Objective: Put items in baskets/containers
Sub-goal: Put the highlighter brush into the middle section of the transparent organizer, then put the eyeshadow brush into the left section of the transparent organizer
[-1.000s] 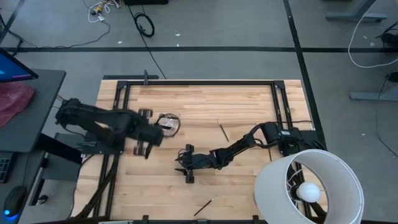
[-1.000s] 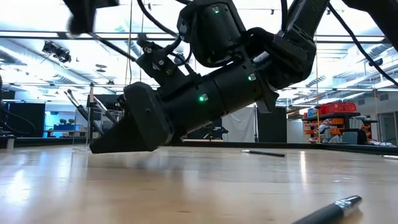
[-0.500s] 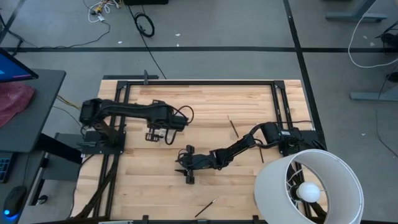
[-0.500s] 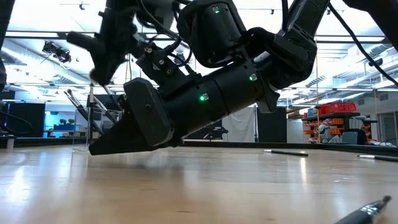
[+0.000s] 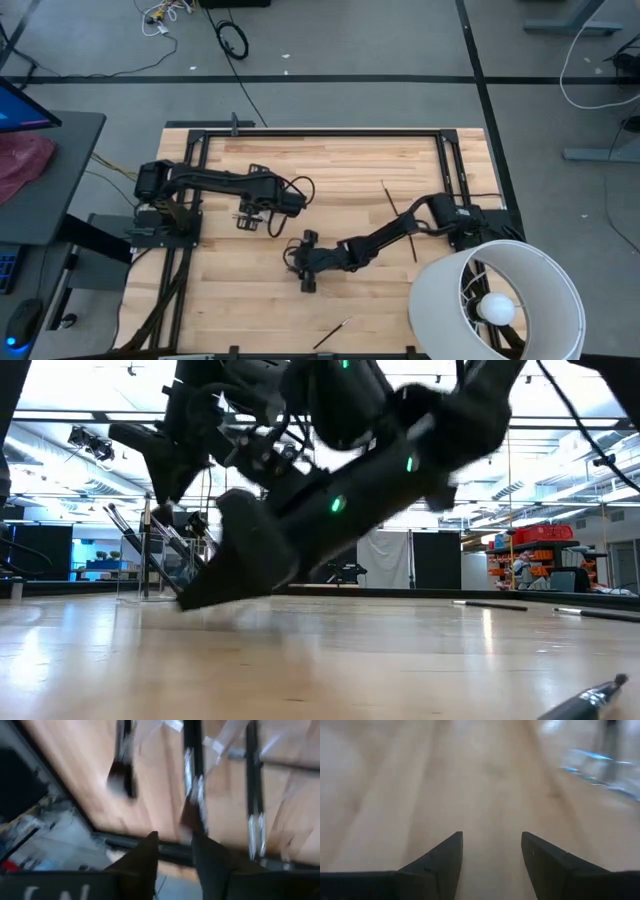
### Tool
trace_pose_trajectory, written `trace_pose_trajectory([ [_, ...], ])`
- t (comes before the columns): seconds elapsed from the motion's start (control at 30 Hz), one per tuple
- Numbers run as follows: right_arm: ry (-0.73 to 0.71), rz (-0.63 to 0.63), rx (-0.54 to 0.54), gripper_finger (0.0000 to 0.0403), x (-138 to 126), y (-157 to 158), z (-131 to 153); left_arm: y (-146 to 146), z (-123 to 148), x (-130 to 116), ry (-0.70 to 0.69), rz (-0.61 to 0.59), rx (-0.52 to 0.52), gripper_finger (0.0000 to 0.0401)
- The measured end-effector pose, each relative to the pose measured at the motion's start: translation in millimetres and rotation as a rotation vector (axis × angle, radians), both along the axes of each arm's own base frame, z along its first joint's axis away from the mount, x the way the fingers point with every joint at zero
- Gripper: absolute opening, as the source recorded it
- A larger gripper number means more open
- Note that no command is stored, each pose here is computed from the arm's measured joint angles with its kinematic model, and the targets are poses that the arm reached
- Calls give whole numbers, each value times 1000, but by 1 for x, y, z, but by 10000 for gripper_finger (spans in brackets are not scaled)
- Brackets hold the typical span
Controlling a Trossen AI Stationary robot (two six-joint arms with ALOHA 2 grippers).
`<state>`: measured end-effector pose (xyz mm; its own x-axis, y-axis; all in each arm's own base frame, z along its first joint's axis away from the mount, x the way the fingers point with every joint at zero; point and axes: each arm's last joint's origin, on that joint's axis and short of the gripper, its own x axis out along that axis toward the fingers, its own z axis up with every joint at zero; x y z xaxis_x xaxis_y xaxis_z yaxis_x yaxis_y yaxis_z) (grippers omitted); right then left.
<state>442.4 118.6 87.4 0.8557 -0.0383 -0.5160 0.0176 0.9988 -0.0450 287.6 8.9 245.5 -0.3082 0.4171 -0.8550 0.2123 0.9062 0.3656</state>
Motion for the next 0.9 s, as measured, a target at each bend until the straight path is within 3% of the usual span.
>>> trace_pose_trajectory([
  [0.2, 184, -193, -151, 206, -30, -9, 57, -5, 24, -2, -95, -22, 73, 162],
  [0.4, 261, -417, -344, 206, -70, -22, 111, -8, 73, -10, -325, 9, 108, 167],
  [0.5, 349, -569, -370, 206, -95, -37, 124, -8, 94, -15, -448, 54, 109, 167],
  [0.7, 464, -937, -287, 206, -150, -76, 109, -8, 115, -23, -605, 88, 98, 167],
  [0.9, 551, -1123, -170, 206, -205, -115, 78, -8, 114, -16, -633, 53, 93, 167],
])
